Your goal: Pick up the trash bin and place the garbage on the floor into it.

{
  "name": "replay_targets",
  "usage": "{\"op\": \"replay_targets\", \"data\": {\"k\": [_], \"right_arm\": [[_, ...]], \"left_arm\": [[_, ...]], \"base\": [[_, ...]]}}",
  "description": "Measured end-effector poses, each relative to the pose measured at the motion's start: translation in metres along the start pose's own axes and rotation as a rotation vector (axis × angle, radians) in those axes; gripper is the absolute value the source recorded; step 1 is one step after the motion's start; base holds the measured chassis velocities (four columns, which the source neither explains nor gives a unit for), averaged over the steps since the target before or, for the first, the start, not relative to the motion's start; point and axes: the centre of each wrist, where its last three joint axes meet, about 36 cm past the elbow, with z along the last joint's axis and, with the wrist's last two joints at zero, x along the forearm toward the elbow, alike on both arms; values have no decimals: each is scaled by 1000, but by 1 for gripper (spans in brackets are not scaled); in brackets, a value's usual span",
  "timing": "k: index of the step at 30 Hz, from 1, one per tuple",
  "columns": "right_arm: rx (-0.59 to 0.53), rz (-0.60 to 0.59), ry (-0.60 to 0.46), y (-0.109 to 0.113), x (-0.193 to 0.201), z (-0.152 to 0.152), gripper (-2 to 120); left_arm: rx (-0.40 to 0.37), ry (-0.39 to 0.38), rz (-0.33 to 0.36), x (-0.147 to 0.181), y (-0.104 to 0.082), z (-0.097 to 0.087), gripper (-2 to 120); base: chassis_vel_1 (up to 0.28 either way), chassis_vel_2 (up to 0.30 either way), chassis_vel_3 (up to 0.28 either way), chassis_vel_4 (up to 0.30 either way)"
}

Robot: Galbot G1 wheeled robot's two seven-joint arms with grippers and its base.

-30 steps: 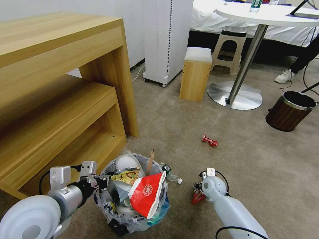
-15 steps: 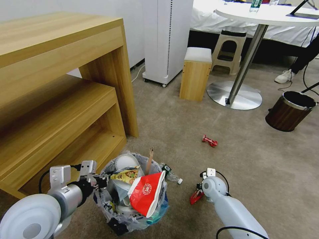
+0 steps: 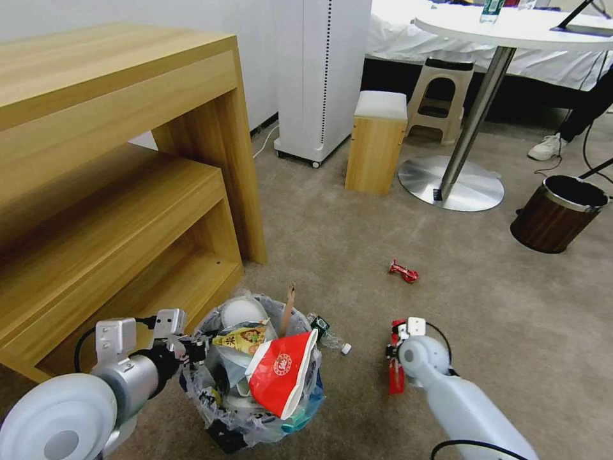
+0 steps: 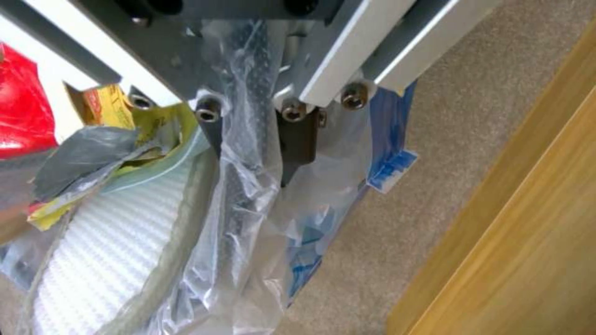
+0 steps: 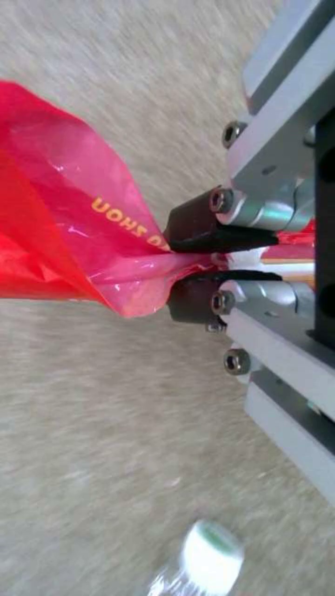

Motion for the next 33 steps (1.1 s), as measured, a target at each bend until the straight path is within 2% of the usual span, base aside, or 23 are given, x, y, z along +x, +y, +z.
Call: {"op": "replay_targets", "data": {"k": [8,9,14,18,20,21,22,23,24,25,26,27,28,29,30,31,33], "right_arm": [[-23,-25,-111,-12,31,-24,6],[-37,-54,-163,-14,43,-33,6],[-52,-118,-255,-17,62,-45,6],[-63,-274,-463,-21,96,-61,6],[-66,-309,-504,-22,101,-62,6],[-64,-387,-587,-23,107,-64,6],[-64,-387,-587,-23,107,-64,6],[-57,-469,-672,-24,109,-65,6],[-50,-508,-710,-24,109,-65,6],[-24,-626,-811,-25,108,-64,6],[-24,-626,-811,-25,108,-64,6],[33,-810,-929,-25,102,-60,6],[66,-905,-978,-25,99,-58,6],[122,-1052,-1054,-23,91,-55,6],[122,-1052,-1054,-23,91,-55,6],[193,-1183,-1102,-21,84,-55,6],[213,-1220,-1114,-20,82,-55,6]], "left_arm": [[-2,1,5,0,-1,0,1],[-1,4,7,0,-2,0,1],[3,15,11,0,-3,2,1],[16,46,23,-1,-5,4,1],[20,51,27,-1,-5,4,1],[30,64,38,-1,-6,4,1],[30,64,38,-1,-6,4,1],[45,78,52,0,-6,4,1],[50,82,58,0,-7,3,1],[63,92,75,0,-8,2,1],[63,92,75,0,-8,2,1],[75,104,98,-1,-9,2,1],[79,110,106,-2,-9,2,1],[85,120,113,-4,-9,3,1],[85,120,113,-4,-9,3,1],[89,126,119,-7,-8,3,1],[91,127,122,-8,-8,3,1]], "base": [[0,0,0,0],[0,0,0,0],[0,0,0,0],[0,0,0,0],[0,0,0,0],[0,0,0,0],[0,0,0,0],[0,0,0,0],[0,0,0,0],[0,0,0,0],[0,0,0,0],[0,0,0,0],[0,0,0,0],[0,0,0,0],[0,0,0,0],[0,0,0,0],[0,0,0,0]]}}
